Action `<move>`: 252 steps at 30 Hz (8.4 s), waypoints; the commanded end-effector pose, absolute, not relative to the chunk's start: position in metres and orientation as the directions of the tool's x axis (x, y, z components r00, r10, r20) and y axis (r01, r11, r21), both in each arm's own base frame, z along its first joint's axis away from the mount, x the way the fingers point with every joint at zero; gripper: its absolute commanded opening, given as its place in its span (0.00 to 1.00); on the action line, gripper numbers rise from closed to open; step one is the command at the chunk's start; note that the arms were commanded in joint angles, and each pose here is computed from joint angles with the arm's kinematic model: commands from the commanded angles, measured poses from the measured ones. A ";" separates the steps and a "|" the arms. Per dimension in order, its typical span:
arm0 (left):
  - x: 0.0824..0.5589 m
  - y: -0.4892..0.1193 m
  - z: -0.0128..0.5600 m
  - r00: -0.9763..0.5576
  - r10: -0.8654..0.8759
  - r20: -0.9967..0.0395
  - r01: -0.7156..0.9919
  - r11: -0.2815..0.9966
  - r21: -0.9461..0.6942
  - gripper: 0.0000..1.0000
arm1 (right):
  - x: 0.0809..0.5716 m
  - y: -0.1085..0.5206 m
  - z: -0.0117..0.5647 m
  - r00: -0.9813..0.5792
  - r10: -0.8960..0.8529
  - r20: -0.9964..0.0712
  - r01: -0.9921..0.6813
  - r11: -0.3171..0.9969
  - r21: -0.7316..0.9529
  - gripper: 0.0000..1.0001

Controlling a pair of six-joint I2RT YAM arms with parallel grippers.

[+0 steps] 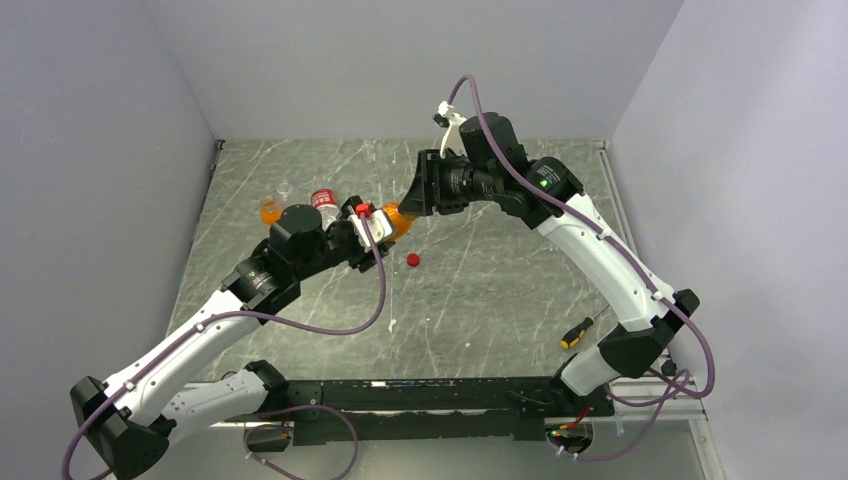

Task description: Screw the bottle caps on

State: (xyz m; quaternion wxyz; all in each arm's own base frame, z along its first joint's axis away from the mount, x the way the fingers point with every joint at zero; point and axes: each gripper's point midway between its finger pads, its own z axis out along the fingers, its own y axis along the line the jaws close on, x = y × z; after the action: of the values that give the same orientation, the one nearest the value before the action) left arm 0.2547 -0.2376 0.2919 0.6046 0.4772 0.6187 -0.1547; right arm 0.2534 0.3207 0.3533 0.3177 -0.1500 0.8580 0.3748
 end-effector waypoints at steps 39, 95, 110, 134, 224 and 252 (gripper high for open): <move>0.241 -0.240 0.299 0.146 0.336 -0.931 0.822 0.481 0.303 0.00 | 0.248 0.309 0.378 -0.684 -0.045 -0.728 -0.552 0.684 0.477 0.66; 0.138 -0.267 0.324 -0.070 0.072 -0.995 0.995 -0.060 -0.075 0.00 | 0.142 0.330 0.433 -0.208 -0.093 -0.974 -0.976 -0.043 0.212 0.00; 0.207 -0.246 0.314 0.029 0.155 -0.987 0.939 0.335 0.080 0.00 | 0.194 0.328 0.428 -0.385 -0.084 -0.919 -0.887 0.309 0.344 0.94; 0.256 -0.224 0.290 0.168 0.428 -0.888 0.743 0.537 0.399 0.00 | 0.254 0.336 0.377 -0.695 -0.068 -0.715 -0.552 0.688 0.471 0.69; 0.320 -0.256 0.341 0.212 0.146 -0.966 0.597 0.764 0.246 0.00 | 0.286 0.340 0.348 -0.731 0.203 -0.652 -0.317 0.745 0.587 0.21; 0.161 -0.280 0.321 -0.103 0.042 -0.994 0.992 -0.073 -0.106 0.00 | 0.166 0.281 0.428 -0.187 -0.164 -0.969 -0.943 0.305 0.131 0.91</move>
State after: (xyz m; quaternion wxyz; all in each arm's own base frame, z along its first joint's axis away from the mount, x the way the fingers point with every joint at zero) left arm 0.2186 -0.2789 0.2880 0.5050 0.4413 0.5965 -0.4409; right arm 0.1830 0.2710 0.4348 0.4949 -0.3462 0.6969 0.3868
